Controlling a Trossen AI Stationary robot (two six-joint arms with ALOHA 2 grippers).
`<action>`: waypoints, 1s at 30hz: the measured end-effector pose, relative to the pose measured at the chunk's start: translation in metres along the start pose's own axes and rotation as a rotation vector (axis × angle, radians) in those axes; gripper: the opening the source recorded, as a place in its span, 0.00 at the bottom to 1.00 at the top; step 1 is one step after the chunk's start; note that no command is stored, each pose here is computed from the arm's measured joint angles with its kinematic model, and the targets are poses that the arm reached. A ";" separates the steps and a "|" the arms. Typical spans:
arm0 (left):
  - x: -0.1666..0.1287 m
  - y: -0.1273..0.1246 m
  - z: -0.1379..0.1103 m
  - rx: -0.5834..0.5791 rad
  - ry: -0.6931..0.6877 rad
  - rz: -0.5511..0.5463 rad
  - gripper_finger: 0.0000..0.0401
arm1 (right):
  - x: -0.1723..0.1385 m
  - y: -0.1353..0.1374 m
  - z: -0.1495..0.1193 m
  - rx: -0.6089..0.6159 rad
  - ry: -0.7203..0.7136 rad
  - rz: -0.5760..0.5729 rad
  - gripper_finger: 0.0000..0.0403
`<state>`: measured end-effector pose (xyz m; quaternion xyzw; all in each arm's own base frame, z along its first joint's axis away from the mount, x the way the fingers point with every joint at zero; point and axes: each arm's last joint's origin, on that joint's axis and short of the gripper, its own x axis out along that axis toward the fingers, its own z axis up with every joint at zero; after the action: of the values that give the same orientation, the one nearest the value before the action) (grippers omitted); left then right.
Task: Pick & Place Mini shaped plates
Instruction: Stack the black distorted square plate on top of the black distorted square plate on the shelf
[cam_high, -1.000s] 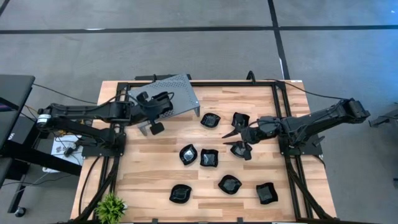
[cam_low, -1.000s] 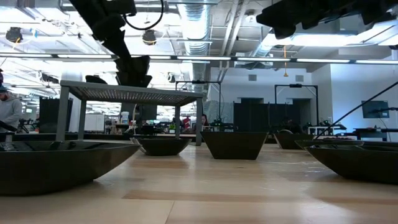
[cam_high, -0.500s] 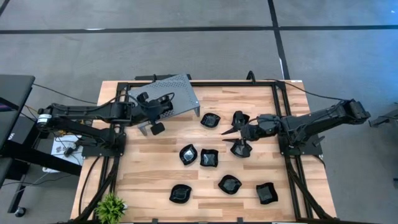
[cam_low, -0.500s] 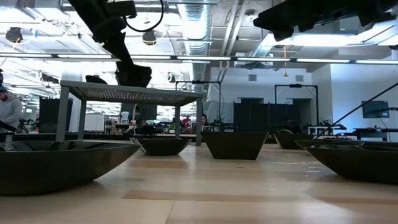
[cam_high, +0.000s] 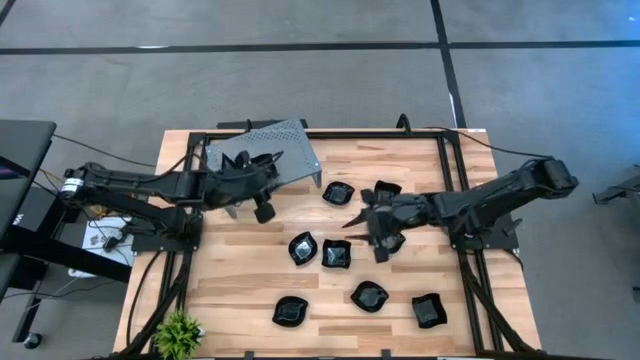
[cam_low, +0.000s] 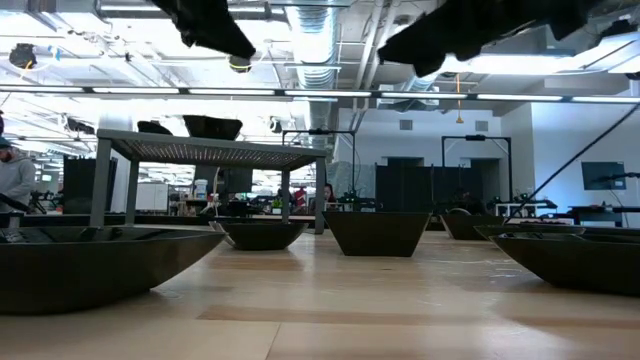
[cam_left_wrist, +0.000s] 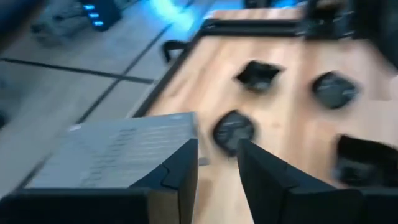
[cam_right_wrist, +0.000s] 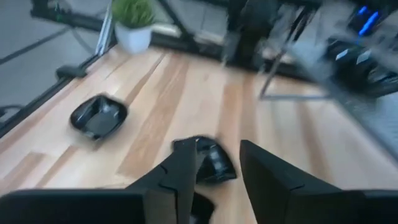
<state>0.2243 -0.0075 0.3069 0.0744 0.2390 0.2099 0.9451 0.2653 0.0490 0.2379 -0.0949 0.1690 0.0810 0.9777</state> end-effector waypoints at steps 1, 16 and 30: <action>-0.002 -0.004 0.000 -0.011 -0.006 -0.031 0.28 | 0.007 0.003 0.001 0.007 0.025 0.014 0.31; -0.014 -0.052 -0.036 -0.024 0.022 -0.280 0.26 | 0.087 0.077 -0.028 0.073 0.402 0.038 0.49; -0.007 -0.057 -0.049 -0.090 -0.012 -0.288 0.26 | 0.105 0.078 -0.050 0.103 0.578 -0.058 0.36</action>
<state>0.2151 -0.0597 0.2532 -0.0016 0.2321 0.0822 0.9692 0.3325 0.1270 0.1428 -0.0692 0.4413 0.0140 0.8946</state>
